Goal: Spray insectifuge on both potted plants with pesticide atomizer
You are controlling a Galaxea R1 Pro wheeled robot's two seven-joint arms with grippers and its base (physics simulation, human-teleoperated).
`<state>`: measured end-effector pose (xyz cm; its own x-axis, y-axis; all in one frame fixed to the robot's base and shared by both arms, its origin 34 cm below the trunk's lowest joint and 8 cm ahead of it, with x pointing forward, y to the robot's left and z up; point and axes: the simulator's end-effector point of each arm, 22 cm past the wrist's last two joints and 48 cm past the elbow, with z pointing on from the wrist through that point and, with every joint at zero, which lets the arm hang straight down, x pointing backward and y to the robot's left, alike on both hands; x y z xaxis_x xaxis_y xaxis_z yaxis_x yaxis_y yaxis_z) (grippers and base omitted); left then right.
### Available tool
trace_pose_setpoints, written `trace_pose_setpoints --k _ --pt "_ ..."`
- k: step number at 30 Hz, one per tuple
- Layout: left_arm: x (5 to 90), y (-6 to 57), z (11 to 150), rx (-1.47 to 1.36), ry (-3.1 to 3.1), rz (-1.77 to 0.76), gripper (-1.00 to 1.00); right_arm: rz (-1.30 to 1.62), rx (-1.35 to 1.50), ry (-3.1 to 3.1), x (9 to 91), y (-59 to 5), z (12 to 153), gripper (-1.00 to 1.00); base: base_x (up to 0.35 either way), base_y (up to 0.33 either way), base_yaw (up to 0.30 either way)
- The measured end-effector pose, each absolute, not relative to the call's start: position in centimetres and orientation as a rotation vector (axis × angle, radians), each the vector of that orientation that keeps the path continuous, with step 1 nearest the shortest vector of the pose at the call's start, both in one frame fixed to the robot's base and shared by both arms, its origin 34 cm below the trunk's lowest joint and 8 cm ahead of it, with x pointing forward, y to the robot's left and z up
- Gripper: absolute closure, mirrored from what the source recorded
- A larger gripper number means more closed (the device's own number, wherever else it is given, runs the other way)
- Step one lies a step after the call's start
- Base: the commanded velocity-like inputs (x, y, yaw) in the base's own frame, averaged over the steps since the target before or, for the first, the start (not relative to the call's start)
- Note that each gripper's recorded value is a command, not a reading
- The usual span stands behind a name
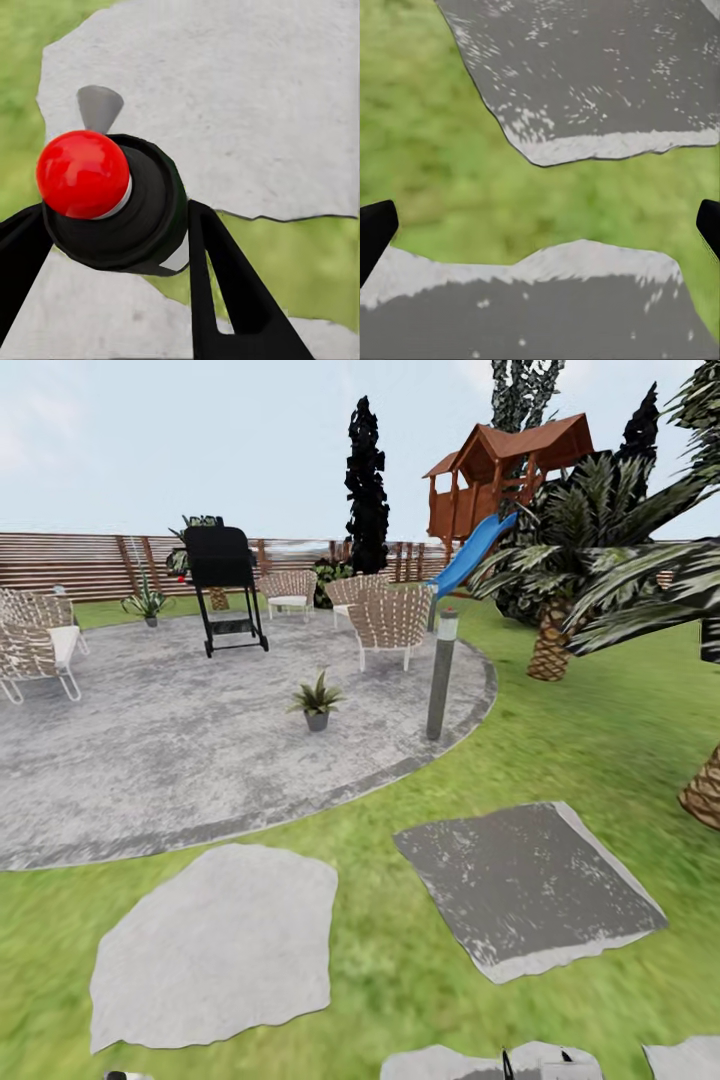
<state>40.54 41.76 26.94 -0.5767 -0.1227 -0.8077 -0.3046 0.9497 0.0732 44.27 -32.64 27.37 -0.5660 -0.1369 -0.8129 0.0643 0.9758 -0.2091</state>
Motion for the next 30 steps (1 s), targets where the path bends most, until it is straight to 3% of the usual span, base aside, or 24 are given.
trace_pose_setpoints --k 30 --pt "41.07 41.79 27.55 -0.303 2.167 0.251 1.00 -0.267 -0.047 2.136 44.79 -32.78 28.07 -1.00 0.339 0.000 0.000"
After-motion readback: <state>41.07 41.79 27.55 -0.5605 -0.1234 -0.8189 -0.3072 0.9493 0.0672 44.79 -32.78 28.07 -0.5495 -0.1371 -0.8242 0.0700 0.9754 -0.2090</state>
